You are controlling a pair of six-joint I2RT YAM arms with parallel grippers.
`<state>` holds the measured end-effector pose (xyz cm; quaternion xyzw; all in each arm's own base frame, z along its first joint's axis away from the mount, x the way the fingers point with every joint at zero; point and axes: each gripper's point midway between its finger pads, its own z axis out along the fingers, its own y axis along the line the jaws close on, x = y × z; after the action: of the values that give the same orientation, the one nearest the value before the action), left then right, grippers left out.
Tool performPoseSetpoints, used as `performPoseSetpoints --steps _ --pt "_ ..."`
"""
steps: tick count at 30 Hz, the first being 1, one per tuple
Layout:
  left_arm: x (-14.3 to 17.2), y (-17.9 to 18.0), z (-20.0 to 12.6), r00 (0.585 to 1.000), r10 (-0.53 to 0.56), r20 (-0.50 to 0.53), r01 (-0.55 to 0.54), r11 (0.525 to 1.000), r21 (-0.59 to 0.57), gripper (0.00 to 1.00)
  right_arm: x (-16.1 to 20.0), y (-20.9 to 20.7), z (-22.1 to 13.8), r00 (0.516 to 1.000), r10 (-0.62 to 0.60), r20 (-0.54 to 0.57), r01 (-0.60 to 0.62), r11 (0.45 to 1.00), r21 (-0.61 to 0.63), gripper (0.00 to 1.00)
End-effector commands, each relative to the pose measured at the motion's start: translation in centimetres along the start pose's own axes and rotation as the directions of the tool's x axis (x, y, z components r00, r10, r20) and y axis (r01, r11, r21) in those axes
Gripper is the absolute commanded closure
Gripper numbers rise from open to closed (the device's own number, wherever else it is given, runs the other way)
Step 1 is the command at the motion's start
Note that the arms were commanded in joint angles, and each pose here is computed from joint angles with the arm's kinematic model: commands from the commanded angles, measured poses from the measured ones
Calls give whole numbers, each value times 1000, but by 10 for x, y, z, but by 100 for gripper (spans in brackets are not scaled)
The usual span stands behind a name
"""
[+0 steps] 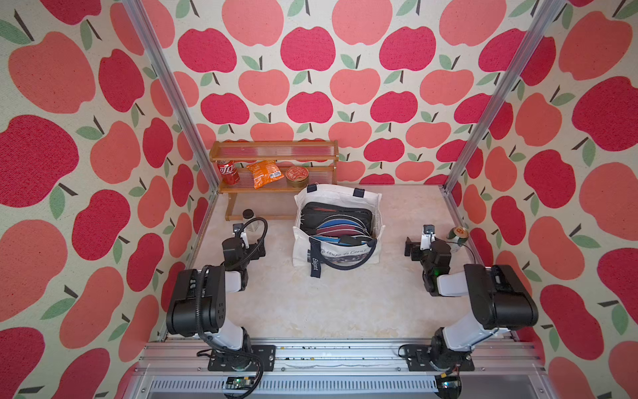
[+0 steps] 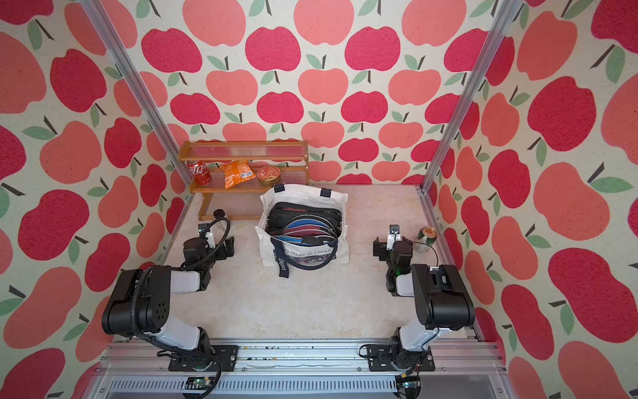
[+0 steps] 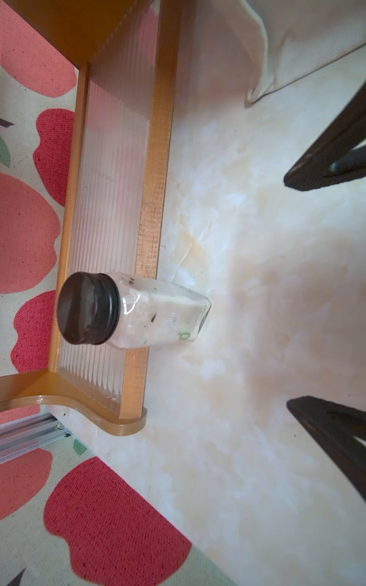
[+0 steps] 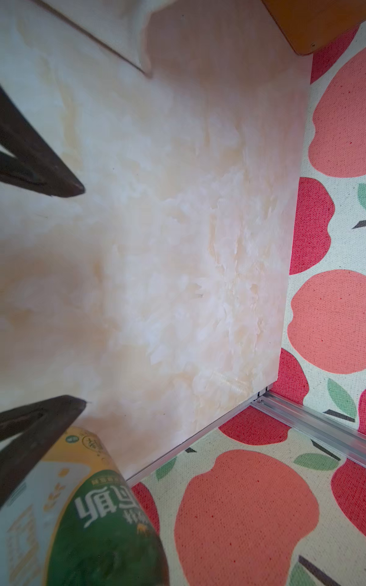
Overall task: Remove the ping pong set from the canvas bag
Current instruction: Move the canvas bag to the center of the board.
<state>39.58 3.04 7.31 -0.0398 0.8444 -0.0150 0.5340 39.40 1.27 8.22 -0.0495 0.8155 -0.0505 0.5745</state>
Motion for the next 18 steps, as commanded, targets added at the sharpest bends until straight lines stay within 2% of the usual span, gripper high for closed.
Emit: performPoseSetpoints --steps 1,18 --pt "-2 3 0 1000 3 10 -3 1000 -11 1 -9 -1 0 1000 17 21 -17 1000 -5 1" --pt "-4 3 0 1000 -2 14 2 1000 -5 1 -9 -1 0 1000 16 21 -16 1000 -5 1"
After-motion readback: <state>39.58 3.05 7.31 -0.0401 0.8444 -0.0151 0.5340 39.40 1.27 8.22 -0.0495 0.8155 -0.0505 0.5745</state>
